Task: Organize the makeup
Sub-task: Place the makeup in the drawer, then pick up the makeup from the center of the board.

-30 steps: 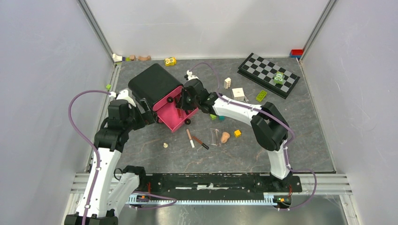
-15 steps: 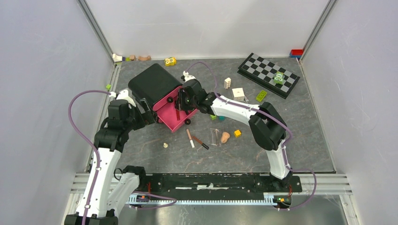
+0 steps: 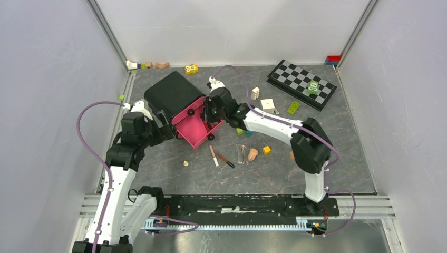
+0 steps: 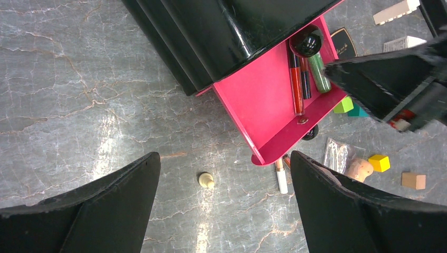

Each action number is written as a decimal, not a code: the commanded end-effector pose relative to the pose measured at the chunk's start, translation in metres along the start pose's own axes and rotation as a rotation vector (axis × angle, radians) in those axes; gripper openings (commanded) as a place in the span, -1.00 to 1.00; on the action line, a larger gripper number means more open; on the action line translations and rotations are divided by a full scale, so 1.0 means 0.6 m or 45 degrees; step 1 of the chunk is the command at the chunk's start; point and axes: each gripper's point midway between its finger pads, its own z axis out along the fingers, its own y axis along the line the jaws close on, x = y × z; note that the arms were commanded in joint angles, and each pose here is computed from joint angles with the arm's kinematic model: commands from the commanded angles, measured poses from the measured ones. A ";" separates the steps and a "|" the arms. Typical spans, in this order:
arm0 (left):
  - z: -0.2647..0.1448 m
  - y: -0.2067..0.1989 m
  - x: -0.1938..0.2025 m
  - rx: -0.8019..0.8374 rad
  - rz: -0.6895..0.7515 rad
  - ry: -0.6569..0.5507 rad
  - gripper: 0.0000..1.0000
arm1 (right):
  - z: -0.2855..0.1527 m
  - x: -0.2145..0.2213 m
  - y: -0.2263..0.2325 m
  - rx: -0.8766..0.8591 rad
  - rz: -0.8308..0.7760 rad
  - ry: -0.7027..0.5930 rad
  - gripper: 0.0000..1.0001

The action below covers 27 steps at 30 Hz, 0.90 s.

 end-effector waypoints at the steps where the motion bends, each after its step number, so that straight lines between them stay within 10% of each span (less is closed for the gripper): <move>1: 0.001 -0.011 -0.011 0.050 0.041 -0.036 0.97 | -0.084 -0.075 0.012 0.001 -0.070 -0.189 -0.39; 13: 0.004 -0.012 -0.008 0.051 0.041 -0.018 0.97 | -0.216 -0.040 -0.189 0.510 -0.257 -0.233 -0.38; 27: 0.006 -0.011 -0.007 0.046 0.042 -0.012 0.97 | -0.201 0.018 -0.346 0.452 -0.879 0.330 0.17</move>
